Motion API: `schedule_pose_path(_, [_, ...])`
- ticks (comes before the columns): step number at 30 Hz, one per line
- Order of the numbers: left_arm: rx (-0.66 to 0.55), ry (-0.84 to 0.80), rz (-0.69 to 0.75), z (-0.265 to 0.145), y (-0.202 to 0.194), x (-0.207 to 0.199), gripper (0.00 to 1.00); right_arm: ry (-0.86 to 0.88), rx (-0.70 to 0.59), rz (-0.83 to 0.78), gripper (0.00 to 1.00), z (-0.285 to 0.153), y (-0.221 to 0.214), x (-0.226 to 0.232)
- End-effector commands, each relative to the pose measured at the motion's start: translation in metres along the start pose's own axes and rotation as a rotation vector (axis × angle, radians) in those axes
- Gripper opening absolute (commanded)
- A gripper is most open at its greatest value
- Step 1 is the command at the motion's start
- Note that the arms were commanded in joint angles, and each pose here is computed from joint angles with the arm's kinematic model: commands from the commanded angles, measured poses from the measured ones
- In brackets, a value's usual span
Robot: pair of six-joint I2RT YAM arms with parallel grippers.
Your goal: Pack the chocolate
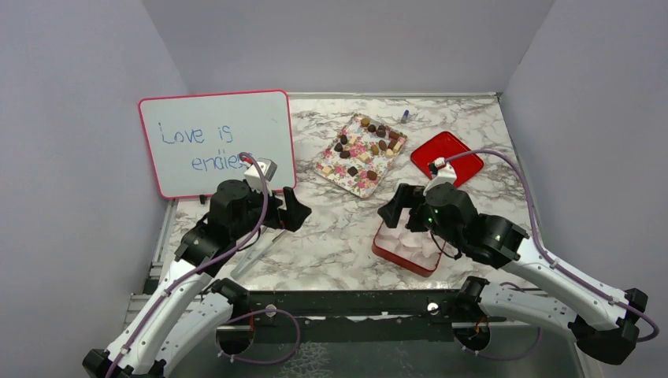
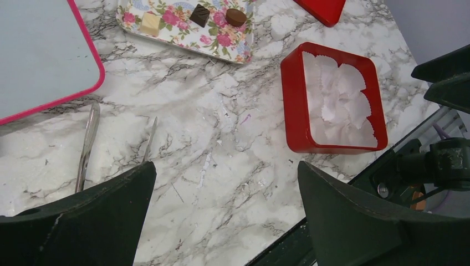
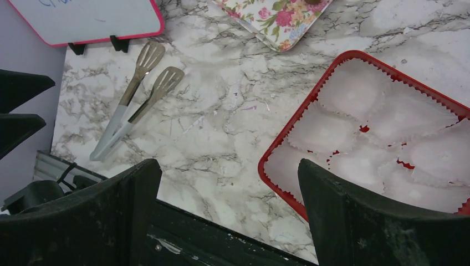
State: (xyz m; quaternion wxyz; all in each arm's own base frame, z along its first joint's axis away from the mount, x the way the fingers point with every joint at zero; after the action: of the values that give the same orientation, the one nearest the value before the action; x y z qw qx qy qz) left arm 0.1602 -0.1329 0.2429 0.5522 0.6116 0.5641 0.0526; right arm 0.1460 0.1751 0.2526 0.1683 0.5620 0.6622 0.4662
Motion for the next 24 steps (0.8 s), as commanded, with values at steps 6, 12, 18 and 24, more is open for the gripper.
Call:
schedule_pose_path(6, [-0.054, 0.154, -0.072, 0.011, 0.002, 0.019, 0.99, -0.008, -0.052, 0.002, 1.00, -0.008, 0.012, 0.000])
schedule_pose_path(12, [-0.087, 0.312, -0.168, 0.022, 0.001, 0.038, 0.99, -0.032, -0.065, -0.004, 1.00, -0.012, 0.014, -0.005])
schedule_pose_path(18, [0.020, 0.409, -0.263, 0.048, -0.028, 0.059, 0.96, 0.024, -0.077, 0.023, 1.00, -0.013, 0.016, 0.003])
schedule_pose_path(24, [0.098, 0.449, -0.290, 0.070, -0.044, 0.071, 0.93, 0.061, -0.077, 0.003, 1.00, -0.011, 0.018, 0.009])
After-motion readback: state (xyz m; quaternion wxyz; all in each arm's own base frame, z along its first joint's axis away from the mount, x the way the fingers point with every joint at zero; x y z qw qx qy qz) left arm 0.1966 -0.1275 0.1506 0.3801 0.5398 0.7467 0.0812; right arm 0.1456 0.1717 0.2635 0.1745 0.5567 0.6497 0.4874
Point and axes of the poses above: each gripper's point midway between its finger pads, its own z axis out along the fingers, its own x axis along the line the jaws close on, y = z × x, the point moved 6 cm from there along -z, back along the fingers, and after that the axes turned 11 degrees about -z, right-handed, at the moved point
